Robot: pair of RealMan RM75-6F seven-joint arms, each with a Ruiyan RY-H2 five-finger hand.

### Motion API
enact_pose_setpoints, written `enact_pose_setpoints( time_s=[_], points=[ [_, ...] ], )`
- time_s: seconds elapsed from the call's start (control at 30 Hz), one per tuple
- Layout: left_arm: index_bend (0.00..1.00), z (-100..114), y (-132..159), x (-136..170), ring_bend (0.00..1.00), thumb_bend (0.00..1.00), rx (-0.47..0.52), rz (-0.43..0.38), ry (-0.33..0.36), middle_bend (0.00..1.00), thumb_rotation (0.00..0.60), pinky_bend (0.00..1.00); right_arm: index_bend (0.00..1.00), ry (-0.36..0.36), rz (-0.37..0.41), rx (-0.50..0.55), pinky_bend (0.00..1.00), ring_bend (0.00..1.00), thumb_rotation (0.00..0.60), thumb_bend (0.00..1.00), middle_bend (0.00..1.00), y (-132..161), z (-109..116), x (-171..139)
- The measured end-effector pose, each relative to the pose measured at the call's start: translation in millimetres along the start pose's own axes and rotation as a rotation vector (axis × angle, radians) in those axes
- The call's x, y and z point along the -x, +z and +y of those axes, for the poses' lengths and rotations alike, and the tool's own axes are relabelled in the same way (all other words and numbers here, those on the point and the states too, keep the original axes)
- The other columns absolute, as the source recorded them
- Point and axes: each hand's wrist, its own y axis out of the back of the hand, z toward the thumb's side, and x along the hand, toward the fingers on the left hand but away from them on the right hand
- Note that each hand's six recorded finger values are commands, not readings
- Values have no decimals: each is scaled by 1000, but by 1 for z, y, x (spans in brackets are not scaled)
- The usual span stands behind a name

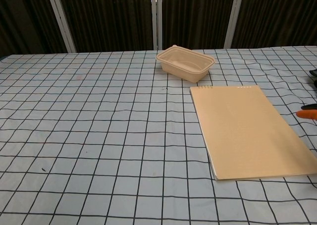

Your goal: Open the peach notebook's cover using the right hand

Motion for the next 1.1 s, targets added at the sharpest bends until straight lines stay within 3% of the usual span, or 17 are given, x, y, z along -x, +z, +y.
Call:
enact_pose_setpoints(
  time_s=[0.4,1.1],
  points=[
    [0,0,-2,0,0,110,-4,8,2,0,600,0,0,63,-60,-12,0,0,600,268,0,-15,-22,15],
    [0,3,-1,1,0,110,-3,3,12,0,600,0,0,99,-79,-1,0,0,600,280,0,-16,-37,28]
  ],
)
